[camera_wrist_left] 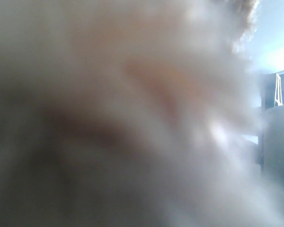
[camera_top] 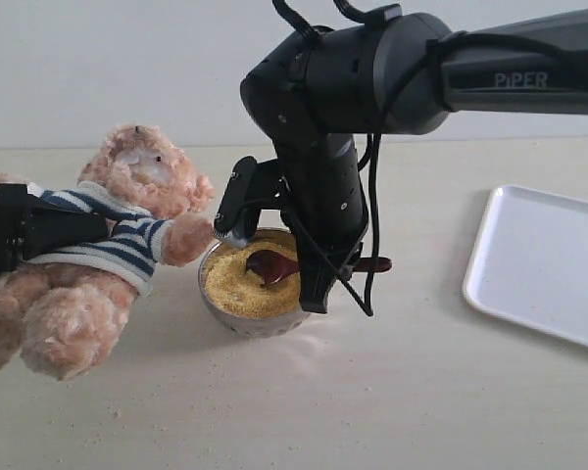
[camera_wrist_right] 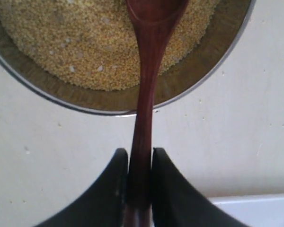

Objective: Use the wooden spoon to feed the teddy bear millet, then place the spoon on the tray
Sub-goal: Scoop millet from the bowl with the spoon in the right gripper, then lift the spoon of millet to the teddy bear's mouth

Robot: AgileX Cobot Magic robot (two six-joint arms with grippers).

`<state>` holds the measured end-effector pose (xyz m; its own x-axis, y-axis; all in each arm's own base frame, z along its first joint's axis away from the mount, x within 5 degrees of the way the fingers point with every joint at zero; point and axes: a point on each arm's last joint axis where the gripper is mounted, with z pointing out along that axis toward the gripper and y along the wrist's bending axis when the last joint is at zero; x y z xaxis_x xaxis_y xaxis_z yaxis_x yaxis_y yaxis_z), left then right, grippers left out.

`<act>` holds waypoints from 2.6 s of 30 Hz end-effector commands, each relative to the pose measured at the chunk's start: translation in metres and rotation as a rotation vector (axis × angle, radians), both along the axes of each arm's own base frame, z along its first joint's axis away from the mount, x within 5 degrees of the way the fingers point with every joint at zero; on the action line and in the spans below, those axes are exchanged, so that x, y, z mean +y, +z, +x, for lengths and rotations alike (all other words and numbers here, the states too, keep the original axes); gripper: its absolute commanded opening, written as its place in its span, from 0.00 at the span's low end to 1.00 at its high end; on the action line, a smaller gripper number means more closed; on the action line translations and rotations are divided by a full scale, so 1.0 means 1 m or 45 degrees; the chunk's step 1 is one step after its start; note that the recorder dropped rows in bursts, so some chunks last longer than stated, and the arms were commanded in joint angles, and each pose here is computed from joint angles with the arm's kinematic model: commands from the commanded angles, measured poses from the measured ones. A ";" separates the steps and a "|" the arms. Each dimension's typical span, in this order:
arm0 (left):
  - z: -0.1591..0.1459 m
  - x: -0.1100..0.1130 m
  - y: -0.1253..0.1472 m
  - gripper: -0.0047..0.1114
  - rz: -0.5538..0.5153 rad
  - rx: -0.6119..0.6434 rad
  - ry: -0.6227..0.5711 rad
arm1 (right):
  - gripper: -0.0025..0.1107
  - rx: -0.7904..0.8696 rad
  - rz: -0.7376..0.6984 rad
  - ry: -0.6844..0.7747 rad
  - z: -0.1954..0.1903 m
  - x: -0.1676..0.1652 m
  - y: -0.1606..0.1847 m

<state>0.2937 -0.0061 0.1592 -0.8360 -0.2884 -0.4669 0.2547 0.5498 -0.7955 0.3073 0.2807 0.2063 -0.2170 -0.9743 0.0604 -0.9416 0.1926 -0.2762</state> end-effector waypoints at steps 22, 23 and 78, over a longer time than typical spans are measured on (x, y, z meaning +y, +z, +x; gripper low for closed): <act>-0.003 -0.001 0.001 0.08 -0.011 -0.007 -0.017 | 0.02 0.130 0.165 -0.021 -0.018 0.001 0.027; -0.003 -0.001 0.001 0.08 -0.011 -0.007 -0.017 | 0.02 0.130 0.164 -0.019 -0.018 0.000 0.028; -0.003 -0.001 0.000 0.08 -0.008 -0.006 -0.022 | 0.02 0.184 0.947 -0.187 0.022 0.000 0.118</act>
<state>0.2925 -0.0064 0.1584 -0.8416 -0.2706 -0.4675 0.2612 0.5538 -0.7906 0.3283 0.2767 0.3238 -0.3862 -0.7397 -0.5511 -0.9090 0.4066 0.0912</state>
